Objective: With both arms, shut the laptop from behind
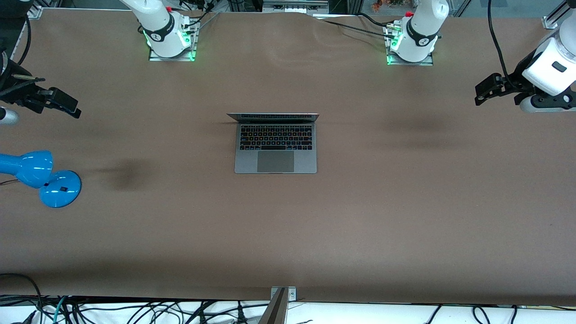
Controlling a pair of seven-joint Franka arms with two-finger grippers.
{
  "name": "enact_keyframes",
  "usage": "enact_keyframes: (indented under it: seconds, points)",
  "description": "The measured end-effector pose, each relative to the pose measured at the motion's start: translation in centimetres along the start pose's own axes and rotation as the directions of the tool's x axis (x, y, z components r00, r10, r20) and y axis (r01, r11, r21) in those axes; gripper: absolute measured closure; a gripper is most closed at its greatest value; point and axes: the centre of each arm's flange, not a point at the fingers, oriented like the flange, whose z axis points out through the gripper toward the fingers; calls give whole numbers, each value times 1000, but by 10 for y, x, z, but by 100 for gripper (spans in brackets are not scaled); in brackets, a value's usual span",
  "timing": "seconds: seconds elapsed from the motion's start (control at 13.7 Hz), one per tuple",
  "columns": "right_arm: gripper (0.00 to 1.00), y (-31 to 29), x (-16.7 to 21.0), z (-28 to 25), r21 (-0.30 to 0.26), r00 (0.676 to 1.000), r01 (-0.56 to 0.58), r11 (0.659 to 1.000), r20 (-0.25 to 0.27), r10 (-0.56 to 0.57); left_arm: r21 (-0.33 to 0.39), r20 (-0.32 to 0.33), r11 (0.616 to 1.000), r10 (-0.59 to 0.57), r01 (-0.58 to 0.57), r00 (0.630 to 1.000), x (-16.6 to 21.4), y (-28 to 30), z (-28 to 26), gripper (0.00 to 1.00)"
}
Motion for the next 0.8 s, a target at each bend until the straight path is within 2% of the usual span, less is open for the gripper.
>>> enact_keyframes:
  seconds: [0.66,0.8]
  points:
    - [0,-4,0,0,0,1000,8,1000,-3,-8,3,17,1000,22,-22,1000,9,11,12,0]
    - [0,-4,0,0,-1,1000,9,1000,-3,-9,-16,25,1000,23,-22,999,13,14,16,0]
